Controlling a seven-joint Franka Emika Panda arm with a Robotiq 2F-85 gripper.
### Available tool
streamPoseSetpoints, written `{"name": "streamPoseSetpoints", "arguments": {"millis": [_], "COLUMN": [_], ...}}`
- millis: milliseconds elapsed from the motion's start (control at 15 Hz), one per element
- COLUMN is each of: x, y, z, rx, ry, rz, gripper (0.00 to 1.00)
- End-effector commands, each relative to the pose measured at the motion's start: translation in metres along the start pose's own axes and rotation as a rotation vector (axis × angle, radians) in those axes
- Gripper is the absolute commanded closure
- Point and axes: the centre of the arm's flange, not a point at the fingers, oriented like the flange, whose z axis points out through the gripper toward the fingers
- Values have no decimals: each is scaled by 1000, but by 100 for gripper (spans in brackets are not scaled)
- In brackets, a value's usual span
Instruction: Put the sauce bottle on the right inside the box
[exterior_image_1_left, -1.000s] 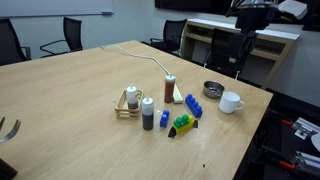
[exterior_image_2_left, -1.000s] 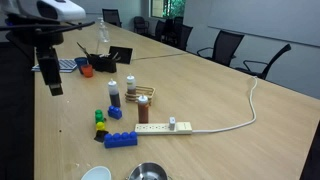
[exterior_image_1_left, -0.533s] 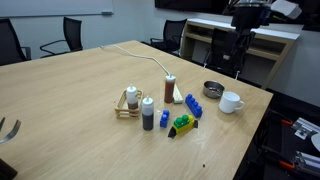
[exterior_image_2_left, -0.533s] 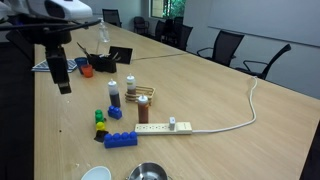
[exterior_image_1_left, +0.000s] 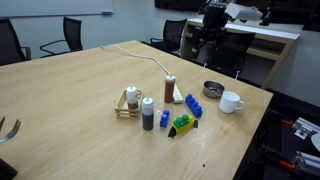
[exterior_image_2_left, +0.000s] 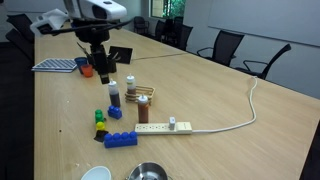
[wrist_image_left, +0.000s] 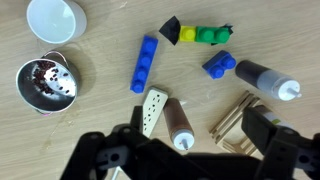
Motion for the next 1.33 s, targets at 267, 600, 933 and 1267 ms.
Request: {"name": "streamPoseSetpoints", "arguments": {"millis": [267,600,933,1267], "x": [22,25,64,111], "y": [-6,-6,-4,-18], "z": [12,16,46,77], "rx": [-3,9,29,28], "ry": [-8,-4,0,-5], "rz": [36,49,58,36], "gripper": [0,0,0,0]}}
